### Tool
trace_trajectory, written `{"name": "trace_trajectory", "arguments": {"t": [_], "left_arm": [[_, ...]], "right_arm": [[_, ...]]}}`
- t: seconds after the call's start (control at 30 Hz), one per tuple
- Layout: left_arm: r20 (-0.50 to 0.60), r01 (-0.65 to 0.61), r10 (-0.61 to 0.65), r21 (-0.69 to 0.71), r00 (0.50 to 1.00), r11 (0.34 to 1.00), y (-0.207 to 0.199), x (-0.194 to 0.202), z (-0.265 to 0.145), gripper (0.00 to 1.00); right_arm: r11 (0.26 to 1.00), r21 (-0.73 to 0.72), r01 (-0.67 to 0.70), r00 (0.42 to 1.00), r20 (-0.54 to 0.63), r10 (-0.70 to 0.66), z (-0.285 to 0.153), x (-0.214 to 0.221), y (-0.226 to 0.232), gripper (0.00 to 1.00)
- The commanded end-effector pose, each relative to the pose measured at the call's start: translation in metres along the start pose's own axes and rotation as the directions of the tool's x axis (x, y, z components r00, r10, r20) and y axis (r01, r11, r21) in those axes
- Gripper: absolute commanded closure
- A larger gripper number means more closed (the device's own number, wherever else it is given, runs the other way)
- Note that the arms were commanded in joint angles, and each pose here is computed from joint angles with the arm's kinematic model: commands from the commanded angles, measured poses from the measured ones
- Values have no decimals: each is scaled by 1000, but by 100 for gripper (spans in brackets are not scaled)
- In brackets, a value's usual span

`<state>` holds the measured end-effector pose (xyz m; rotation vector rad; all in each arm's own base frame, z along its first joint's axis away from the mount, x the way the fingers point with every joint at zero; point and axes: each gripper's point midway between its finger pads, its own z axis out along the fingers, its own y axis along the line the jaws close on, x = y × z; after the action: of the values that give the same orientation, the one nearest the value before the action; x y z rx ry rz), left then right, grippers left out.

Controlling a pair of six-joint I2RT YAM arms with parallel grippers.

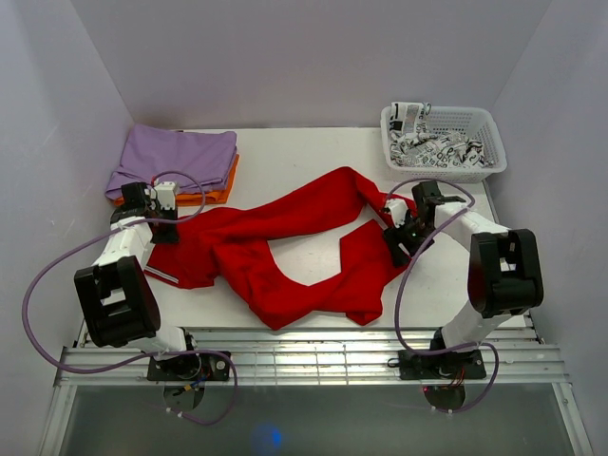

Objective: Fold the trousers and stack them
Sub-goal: Flatten the trousers out

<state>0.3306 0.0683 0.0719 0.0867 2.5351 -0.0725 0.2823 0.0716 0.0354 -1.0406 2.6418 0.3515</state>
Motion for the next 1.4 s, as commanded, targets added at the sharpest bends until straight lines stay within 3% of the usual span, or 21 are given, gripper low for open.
{"name": "trace_trajectory", "arguments": {"t": [0.0, 0.13, 0.2, 0.3, 0.33, 0.43, 0.63, 0.77, 0.87, 0.97, 1.17, 1.27, 1.3, 1.37], "left_arm": [[40, -5, 6, -15, 999, 1000, 4, -9, -6, 100], [28, 1, -1, 3, 1000, 1000, 1, -7, -4, 100], [26, 3, -3, 2, 1000, 1000, 1, -6, -4, 100], [20, 4, -4, -4, 1000, 1000, 3, -4, -2, 100], [17, 0, 0, -4, 1000, 1000, 3, -4, -1, 100], [8, 1, -1, -8, 1000, 1000, 5, -4, 2, 100], [3, -27, 27, -16, 1000, 1000, 9, -7, 4, 100], [-5, -40, 40, -11, 999, 999, 11, -8, 10, 100], [1, -48, 48, 9, 999, 999, 9, -14, 12, 100], [-1, -74, 74, 25, 997, 997, 11, -23, 16, 100], [-53, -200, 204, 70, 978, 977, 22, -50, 18, 100], [-46, -230, 232, 47, 972, 972, 32, -66, 5, 72], [-24, -229, 230, 50, 973, 972, 31, -72, -2, 57], [38, -221, 220, 33, 975, 975, 34, -85, -27, 44]], "right_arm": [[992, 98, -76, 991, 114, 64, 5, -24, -21, 26], [988, 101, -120, 988, 111, 108, 23, -22, -27, 21], [988, 82, -130, 989, 85, 123, 32, -17, -23, 24], [984, 138, -109, 993, 51, 103, 39, -4, -29, 53], [984, 152, -97, 995, 45, 91, 39, -2, -31, 70], [981, 181, -67, 998, 28, 63, 26, 11, -37, 92], [944, 306, -121, 989, 121, 87, -58, 39, -84, 92], [893, 416, -171, 982, 144, 121, -112, 84, -120, 92], [878, 457, -147, 988, 112, 107, -127, 112, -131, 92], [857, 475, -199, 980, 84, 180, -131, 157, -142, 92], [833, 482, -271, 961, 86, 263, -125, 188, -165, 92], [831, 477, -286, 956, 92, 277, -123, 189, -172, 92], [831, 475, -290, 955, 93, 280, -123, 189, -173, 92], [832, 470, -295, 954, 98, 283, -122, 188, -173, 92]]}}
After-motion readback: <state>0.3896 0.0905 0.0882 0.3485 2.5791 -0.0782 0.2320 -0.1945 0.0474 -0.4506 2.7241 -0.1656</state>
